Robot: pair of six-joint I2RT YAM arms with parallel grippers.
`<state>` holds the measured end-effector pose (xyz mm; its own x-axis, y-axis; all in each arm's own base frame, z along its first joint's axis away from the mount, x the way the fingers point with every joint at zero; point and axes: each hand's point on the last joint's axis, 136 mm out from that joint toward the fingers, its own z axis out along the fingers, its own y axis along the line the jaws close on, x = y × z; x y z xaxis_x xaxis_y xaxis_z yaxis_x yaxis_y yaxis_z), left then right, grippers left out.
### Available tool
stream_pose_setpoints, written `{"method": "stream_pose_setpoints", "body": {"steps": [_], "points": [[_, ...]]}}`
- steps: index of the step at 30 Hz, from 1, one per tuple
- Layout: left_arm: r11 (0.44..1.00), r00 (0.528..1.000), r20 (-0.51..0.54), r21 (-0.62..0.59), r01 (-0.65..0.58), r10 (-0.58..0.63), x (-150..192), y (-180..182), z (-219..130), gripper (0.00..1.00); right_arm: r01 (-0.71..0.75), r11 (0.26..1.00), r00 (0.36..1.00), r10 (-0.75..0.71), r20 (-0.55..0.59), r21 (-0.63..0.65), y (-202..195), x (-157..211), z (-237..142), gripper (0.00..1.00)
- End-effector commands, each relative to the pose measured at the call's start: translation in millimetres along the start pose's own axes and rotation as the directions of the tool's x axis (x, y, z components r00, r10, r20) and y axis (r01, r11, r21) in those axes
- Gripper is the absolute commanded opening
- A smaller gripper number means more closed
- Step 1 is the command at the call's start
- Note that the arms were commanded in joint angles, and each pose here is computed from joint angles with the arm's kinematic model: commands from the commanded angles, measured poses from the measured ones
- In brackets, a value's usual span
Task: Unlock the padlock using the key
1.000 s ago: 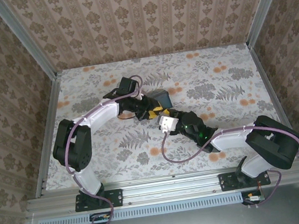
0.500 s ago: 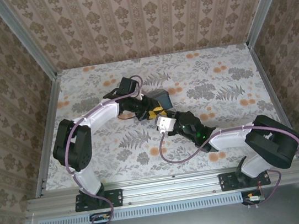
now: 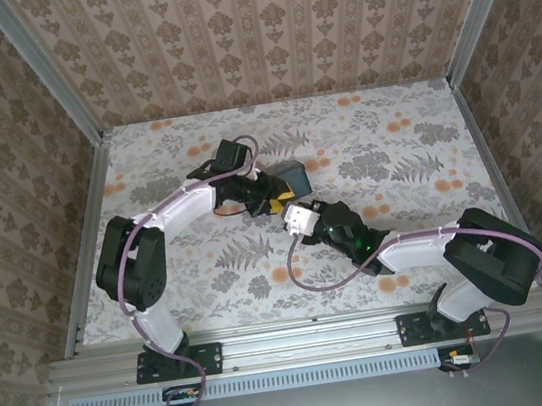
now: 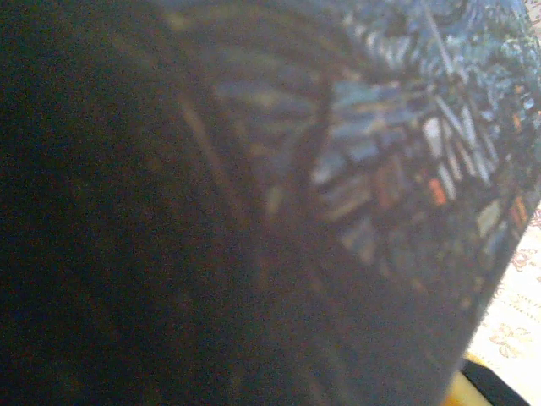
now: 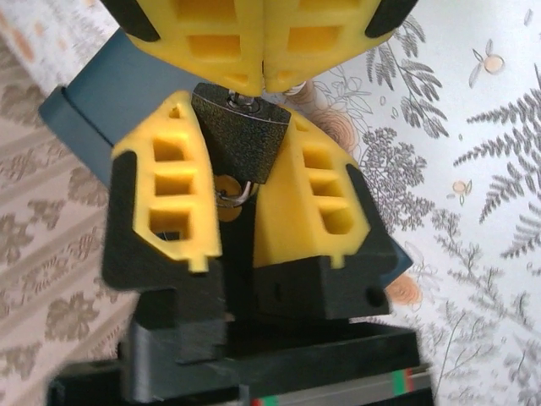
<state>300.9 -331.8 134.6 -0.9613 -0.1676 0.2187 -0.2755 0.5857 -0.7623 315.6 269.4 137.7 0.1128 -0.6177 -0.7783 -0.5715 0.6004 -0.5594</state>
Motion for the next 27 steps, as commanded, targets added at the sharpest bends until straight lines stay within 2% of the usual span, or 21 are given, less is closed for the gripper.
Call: {"method": "stream_pose_setpoints", "body": {"steps": [1,6,8,11,13,16,17,20,23,27], "points": [[0.996,0.999,-0.025,0.083,-0.036,0.038,17,-26,-17,0.0,-0.226,0.966,0.971,0.234,-0.049,0.121,-23,13,-1,0.0],[0.996,0.999,-0.027,0.088,-0.035,0.038,21,-24,-19,0.0,-0.378,0.899,0.919,0.394,-0.029,0.219,-39,26,-5,0.0],[0.995,0.999,-0.025,0.091,-0.036,0.038,23,-24,-20,0.0,-0.464,0.855,0.879,0.477,-0.004,0.23,-45,26,-6,0.0],[0.995,0.999,-0.021,0.095,-0.038,0.04,22,-25,-20,0.0,-0.598,0.783,0.799,0.6,0.049,0.172,-45,16,-8,0.0],[0.995,0.999,-0.018,0.089,-0.035,0.036,21,-22,-19,0.0,-0.612,0.785,0.79,0.61,0.057,0.095,-38,5,-10,0.0],[0.996,0.999,-0.015,0.085,-0.03,0.031,19,-18,-21,0.0,-0.558,0.83,0.83,0.557,0.038,0.019,-32,-6,-18,0.11],[0.996,0.999,-0.016,0.085,-0.031,0.032,19,-18,-21,0.0,-0.512,0.859,0.859,0.512,0.026,-0.004,-27,-6,-20,0.18],[0.996,0.999,-0.019,0.086,-0.032,0.034,19,-18,-22,0.0,-0.361,0.932,0.932,0.362,0.019,-0.041,-18,-2,-27,0.27],[0.995,0.999,-0.024,0.09,-0.036,0.038,20,-20,-23,0.0,-0.203,0.979,0.979,0.203,0.017,-0.031,-15,6,-27,0.31],[0.995,0.999,-0.024,0.091,-0.038,0.04,20,-21,-24,0.0,-0.061,0.998,0.998,0.061,0.015,-0.022,-13,8,-15,0.29]]}}
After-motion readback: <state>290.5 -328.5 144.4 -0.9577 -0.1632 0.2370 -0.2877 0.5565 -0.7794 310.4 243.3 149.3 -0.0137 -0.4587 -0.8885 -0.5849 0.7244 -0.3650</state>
